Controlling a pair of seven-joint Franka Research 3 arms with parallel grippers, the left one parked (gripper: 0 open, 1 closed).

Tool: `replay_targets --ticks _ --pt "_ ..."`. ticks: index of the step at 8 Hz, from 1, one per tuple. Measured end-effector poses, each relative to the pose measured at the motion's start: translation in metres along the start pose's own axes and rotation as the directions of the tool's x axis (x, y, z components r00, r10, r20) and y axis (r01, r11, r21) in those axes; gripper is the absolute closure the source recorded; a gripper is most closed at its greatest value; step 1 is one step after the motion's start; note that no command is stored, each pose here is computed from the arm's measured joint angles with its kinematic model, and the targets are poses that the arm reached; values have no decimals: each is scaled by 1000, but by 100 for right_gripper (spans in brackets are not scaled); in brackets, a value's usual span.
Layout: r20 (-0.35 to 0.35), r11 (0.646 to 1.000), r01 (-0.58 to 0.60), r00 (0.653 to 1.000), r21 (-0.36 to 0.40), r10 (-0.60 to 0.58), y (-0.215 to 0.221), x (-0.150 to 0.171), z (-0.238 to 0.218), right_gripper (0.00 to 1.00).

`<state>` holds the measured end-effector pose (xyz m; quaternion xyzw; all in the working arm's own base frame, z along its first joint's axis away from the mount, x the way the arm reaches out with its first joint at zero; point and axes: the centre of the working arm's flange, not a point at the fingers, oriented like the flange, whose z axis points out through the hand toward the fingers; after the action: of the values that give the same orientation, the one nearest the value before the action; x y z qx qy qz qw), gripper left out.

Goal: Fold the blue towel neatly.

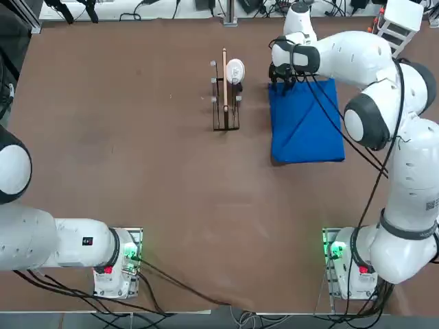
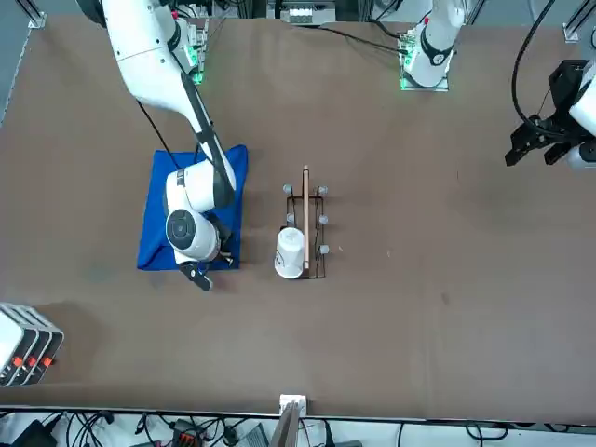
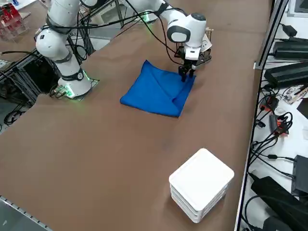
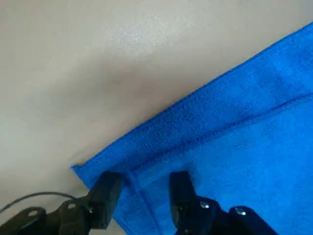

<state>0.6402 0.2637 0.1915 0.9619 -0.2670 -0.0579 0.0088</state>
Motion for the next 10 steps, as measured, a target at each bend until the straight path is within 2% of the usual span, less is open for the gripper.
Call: replay_targets --ticks 2,5,9,10 --pt "-1 1000 -1 1000 2 1 0 1 -1 45" --pt "-3 1000 -3 1000 4 3 0 2 -2 52" --pt "-4 1000 -2 1000 6 2 0 3 -3 79" --pt "-4 1000 -2 1000 6 2 0 3 -3 82"
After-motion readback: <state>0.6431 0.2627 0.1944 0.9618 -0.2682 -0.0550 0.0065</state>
